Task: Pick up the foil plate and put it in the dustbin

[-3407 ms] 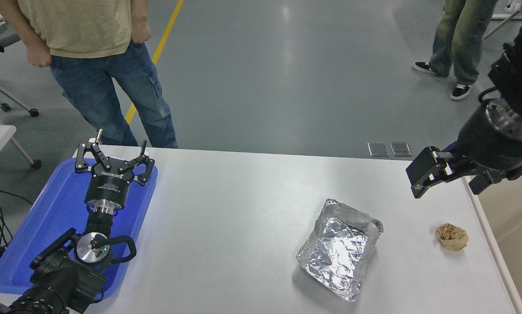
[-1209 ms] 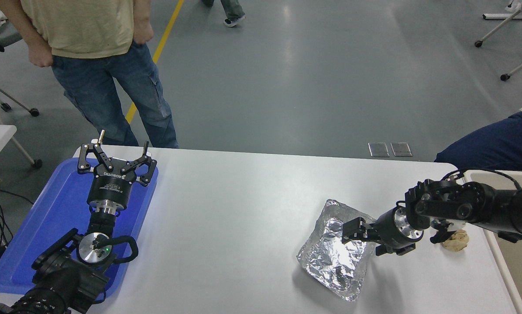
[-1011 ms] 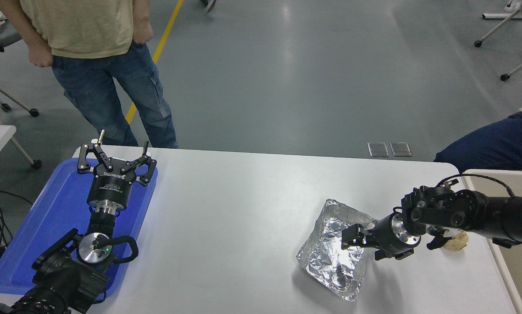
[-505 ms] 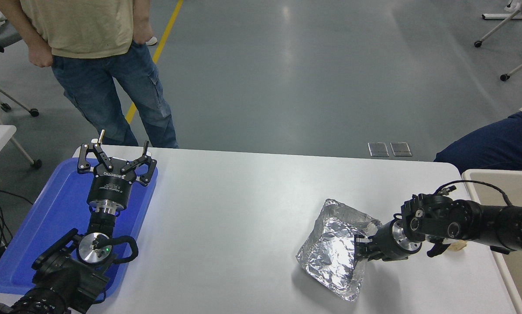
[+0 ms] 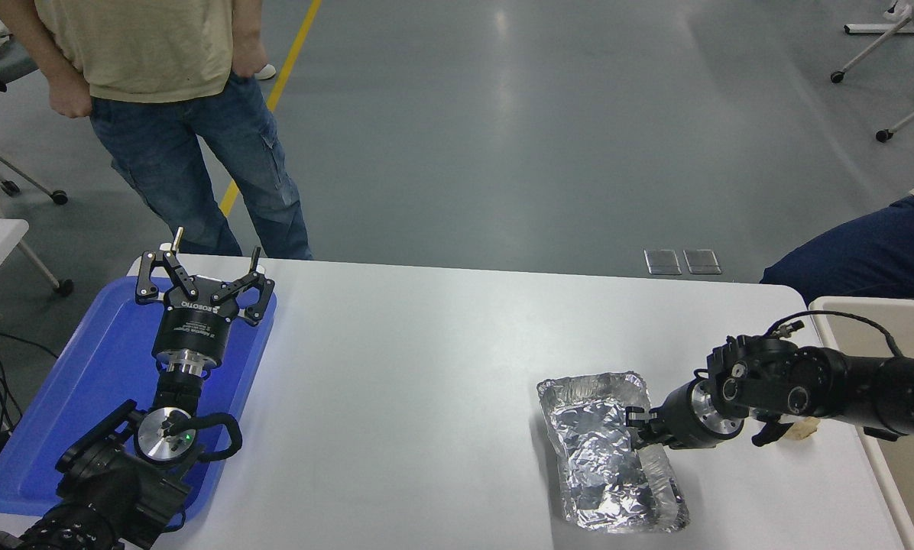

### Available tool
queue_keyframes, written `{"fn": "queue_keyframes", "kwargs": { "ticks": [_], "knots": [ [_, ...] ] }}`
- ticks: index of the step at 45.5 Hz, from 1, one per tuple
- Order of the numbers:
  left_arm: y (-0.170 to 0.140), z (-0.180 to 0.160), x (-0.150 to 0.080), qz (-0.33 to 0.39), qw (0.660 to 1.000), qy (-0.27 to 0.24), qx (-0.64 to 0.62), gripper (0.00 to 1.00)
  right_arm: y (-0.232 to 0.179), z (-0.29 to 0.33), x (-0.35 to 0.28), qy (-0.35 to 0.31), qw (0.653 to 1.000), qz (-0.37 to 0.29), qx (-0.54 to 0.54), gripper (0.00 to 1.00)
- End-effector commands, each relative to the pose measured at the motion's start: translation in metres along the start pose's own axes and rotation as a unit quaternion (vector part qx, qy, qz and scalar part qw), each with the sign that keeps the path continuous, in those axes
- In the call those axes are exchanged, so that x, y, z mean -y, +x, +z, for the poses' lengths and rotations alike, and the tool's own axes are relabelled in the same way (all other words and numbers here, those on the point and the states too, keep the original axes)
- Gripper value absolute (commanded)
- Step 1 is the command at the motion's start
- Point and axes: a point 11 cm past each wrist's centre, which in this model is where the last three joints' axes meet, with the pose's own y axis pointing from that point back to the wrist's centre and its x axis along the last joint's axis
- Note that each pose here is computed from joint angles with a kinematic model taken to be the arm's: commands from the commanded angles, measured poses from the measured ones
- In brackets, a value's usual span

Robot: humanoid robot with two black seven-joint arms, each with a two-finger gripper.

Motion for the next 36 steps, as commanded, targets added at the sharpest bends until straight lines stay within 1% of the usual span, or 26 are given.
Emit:
{"fn": "queue_keyframes", "kwargs": {
  "ticks": [1,10,18,21,27,36],
  "knots": [
    [0.000,0.000,0.000,-0.001,1.000,0.000,0.000,1.00,0.032,0.021,-0.089,-0.024,0.999,0.020,-0.002,0.00],
    [0.001,0.000,-0.001,0.001,1.000,0.000,0.000,1.00,0.042,0.023,-0.184,-0.063,0.997,0.037,-0.019,0.00],
    [0.000,0.000,0.000,-0.001,1.000,0.000,-0.001,1.00,0.040,0.024,-0.249,-0.101,0.994,0.046,-0.022,0.00],
    [0.000,0.000,0.000,-0.001,1.000,0.000,-0.001,1.00,0.044,0.022,-0.272,-0.112,0.992,0.061,-0.023,0.00],
    [0.000,0.000,0.000,-0.001,1.000,0.000,-0.001,1.00,0.047,0.007,-0.299,-0.120,0.990,0.066,-0.038,0.00],
    [0.000,0.000,0.000,0.000,1.000,0.000,0.000,1.00,0.044,0.005,-0.301,-0.127,0.989,0.062,-0.043,0.00]
  ]
}}
